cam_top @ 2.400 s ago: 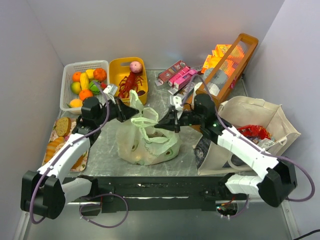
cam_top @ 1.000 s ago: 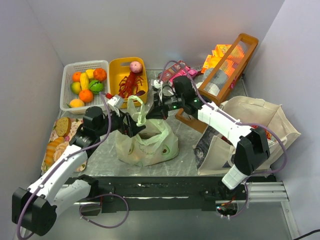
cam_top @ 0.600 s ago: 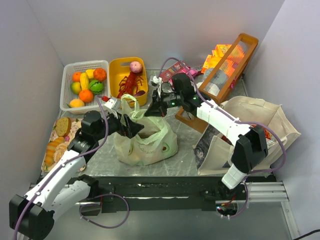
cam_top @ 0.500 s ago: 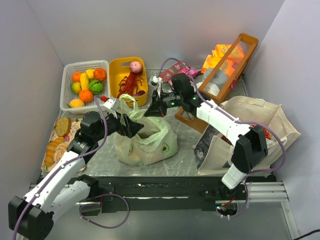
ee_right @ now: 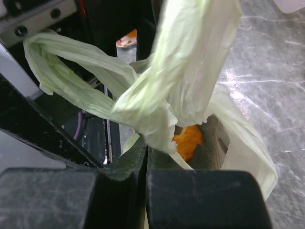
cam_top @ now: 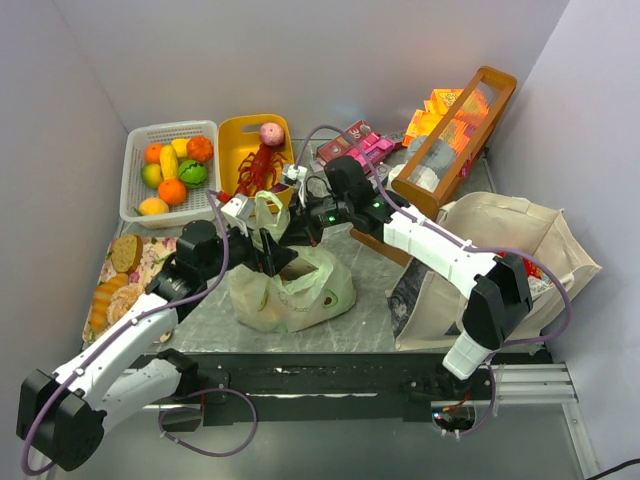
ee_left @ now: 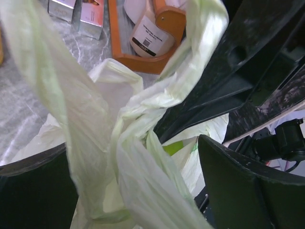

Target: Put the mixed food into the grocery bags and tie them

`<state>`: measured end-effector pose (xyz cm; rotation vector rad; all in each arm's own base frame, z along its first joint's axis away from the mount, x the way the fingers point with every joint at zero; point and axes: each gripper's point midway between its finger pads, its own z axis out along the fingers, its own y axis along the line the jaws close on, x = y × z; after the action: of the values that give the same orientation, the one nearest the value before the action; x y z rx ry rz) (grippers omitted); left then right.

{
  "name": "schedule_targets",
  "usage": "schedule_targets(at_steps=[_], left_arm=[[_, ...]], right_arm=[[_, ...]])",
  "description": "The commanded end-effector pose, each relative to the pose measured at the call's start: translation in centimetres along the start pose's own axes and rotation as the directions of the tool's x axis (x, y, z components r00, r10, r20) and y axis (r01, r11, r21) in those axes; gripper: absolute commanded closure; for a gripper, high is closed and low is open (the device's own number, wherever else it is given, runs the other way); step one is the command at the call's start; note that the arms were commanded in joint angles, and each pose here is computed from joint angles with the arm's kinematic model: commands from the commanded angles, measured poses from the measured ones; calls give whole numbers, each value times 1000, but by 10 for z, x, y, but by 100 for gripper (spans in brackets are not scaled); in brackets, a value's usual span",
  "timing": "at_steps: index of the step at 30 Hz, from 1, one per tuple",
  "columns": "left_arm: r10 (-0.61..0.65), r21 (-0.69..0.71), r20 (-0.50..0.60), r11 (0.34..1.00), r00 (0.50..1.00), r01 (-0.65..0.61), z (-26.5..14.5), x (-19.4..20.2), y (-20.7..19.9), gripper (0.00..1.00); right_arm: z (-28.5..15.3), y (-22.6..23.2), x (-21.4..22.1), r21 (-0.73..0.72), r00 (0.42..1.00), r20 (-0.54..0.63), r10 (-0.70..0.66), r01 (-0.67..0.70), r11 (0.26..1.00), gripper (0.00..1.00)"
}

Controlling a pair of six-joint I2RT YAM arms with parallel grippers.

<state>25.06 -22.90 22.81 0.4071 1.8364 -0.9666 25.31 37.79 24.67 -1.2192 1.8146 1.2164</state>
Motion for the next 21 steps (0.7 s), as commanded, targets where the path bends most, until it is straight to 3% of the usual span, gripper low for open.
schedule_targets(at_steps=[1,9,17,20,21], left_arm=[[69,21,70,997,995,-70,-5,-28,-12,5],[86,32,63,996,994,-88,-8,-27,-15,42],[107,56,68,992,992,-111,-11,-22,-18,71],[121,54,67,991,990,-124,-10,-22,-17,88],[125,54,69,990,990,-129,-10,-22,-16,97]], right_arm=[[-8,-1,-18,46,996,19,-87,86,995,100],[-14,-4,-11,64,991,3,-133,133,989,100],[-15,-4,-8,52,987,6,-158,157,986,100],[-17,-1,-9,48,984,17,-176,175,983,100],[-18,-1,-10,48,983,19,-181,180,982,96]])
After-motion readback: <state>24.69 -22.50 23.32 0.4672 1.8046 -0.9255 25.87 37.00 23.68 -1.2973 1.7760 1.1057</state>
